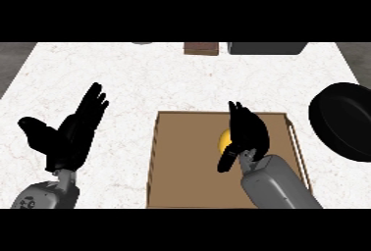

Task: Pick the lemon from the tray and place it in the pot

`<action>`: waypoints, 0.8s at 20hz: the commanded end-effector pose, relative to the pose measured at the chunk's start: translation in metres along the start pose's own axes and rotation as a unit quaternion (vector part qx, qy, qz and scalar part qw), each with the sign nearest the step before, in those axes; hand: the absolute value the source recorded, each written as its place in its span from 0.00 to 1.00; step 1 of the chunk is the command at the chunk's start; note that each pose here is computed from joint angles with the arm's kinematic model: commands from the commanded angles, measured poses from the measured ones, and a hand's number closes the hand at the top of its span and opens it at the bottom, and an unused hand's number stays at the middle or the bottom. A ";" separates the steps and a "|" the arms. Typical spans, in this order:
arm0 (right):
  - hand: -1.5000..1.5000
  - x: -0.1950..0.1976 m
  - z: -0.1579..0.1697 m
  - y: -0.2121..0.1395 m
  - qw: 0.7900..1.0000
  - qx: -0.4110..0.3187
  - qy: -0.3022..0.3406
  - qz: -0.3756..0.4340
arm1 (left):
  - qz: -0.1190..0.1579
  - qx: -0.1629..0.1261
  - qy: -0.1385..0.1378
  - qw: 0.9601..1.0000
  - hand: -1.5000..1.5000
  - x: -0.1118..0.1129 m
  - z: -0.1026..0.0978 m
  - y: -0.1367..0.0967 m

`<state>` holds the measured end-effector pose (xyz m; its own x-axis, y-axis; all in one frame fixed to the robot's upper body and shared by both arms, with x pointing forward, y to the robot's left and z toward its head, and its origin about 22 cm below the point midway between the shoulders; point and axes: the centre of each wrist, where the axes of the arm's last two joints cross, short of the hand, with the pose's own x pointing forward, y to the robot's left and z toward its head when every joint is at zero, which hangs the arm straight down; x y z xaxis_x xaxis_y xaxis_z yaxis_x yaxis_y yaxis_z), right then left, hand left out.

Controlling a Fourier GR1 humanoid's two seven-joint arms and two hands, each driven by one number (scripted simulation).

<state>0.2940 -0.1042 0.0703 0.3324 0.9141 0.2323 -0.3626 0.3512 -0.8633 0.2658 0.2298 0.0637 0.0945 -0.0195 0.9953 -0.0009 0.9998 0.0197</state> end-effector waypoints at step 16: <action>1.00 0.002 -0.022 0.001 1.000 0.000 -0.026 0.016 | -0.005 0.000 0.004 1.000 0.50 -0.001 -0.007 -0.002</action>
<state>0.3063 -0.1014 0.0508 0.3031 0.9281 0.2164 -0.3996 0.3299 -0.8552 0.2655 0.2289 0.0641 0.0934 -0.0200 0.9954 0.0037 0.9998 0.0198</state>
